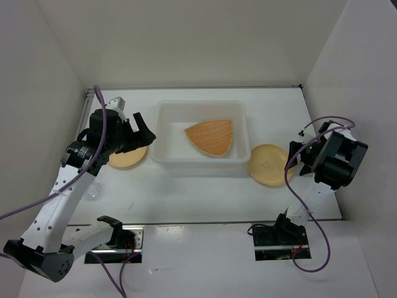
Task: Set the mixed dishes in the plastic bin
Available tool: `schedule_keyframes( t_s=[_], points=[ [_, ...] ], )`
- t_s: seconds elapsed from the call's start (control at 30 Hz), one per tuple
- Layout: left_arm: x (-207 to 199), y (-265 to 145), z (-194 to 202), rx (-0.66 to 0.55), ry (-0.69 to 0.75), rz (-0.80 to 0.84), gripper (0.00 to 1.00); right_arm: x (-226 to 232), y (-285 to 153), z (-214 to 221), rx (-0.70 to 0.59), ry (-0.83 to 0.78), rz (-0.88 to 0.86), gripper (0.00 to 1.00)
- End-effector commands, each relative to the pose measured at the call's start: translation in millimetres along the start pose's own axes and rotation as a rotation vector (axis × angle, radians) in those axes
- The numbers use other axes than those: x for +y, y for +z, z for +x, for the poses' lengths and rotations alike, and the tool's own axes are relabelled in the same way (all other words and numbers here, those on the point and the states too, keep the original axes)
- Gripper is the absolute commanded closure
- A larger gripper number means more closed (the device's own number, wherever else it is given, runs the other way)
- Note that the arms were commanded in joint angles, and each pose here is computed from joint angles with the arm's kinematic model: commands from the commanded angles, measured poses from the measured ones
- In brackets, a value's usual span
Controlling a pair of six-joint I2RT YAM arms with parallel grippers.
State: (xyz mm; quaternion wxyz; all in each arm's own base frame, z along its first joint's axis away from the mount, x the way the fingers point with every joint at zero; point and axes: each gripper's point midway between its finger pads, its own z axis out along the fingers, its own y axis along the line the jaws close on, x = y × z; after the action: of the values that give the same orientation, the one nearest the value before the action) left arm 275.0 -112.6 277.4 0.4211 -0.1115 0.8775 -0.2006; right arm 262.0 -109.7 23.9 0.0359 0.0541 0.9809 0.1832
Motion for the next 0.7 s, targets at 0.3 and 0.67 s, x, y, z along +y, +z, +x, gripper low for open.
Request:
schedule_keyframes(
  t_s=[0.3, 0.67],
  points=[
    [-1.3, -22.9, 2.8, -0.013, -0.084, 0.013, 0.0, 12.8, 40.4, -8.3, 0.059, 0.019, -0.14, 0.53],
    [-0.3, -36.3, 10.4, -0.028, -0.115, 0.046, 0.0, 24.7, 0.1, -16.4, -0.02, 0.1, -0.088, 1.0]
  ],
)
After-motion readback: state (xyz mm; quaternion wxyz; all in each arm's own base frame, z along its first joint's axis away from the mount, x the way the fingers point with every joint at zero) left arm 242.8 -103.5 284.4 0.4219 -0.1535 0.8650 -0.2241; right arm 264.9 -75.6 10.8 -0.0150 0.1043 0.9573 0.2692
